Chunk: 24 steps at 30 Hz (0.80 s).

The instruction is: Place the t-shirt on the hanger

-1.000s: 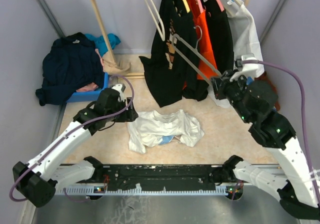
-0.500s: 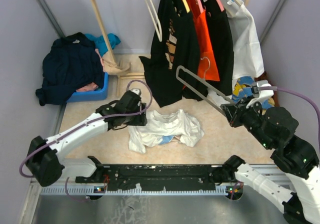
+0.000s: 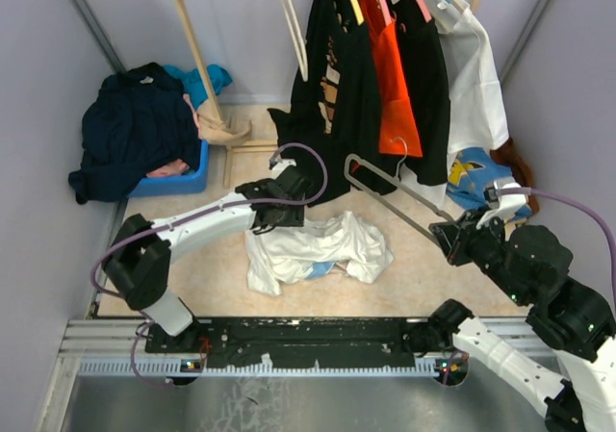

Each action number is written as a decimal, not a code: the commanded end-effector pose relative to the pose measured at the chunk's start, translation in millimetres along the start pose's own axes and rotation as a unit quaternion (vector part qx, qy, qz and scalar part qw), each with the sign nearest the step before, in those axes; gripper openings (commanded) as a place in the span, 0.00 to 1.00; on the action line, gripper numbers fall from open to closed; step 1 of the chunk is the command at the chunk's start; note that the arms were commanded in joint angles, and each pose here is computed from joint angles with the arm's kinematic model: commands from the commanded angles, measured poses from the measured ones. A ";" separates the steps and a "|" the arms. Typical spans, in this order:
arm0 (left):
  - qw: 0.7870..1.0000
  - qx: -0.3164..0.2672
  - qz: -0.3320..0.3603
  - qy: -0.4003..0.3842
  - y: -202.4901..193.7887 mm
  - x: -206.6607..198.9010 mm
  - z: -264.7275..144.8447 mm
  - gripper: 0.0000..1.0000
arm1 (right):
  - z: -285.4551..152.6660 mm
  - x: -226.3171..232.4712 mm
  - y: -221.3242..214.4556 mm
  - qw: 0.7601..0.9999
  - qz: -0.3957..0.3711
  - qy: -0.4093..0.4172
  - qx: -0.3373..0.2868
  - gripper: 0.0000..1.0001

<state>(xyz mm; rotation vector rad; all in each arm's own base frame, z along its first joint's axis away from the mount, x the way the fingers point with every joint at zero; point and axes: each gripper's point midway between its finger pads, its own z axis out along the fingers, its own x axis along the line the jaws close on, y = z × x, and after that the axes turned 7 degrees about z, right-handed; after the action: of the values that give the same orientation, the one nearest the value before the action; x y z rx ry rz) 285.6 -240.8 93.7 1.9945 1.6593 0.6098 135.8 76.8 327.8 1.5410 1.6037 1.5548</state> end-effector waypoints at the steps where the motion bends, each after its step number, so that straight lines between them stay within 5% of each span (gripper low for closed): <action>1: 0.999 -0.016 -0.012 0.036 14.4 0.2 4.3 0.70 | -7.6 -4.1 5.0 1.000 0.000 -0.003 -0.020 0.00; 16: 0.997 0.013 0.014 0.080 1.5 -0.6 19.9 0.58 | -11.8 -7.8 -3.8 1.000 -0.011 0.000 -0.012 0.00; 24: 0.997 0.020 0.014 0.077 -4.7 -0.9 16.5 0.22 | -16.1 2.0 -8.8 1.000 -0.002 0.028 0.003 0.00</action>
<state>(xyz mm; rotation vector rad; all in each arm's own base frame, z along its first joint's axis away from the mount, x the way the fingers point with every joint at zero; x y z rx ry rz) 293.6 -242.6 73.6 2.0546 1.7398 0.7558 121.6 68.1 309.6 1.5486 1.6548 1.5107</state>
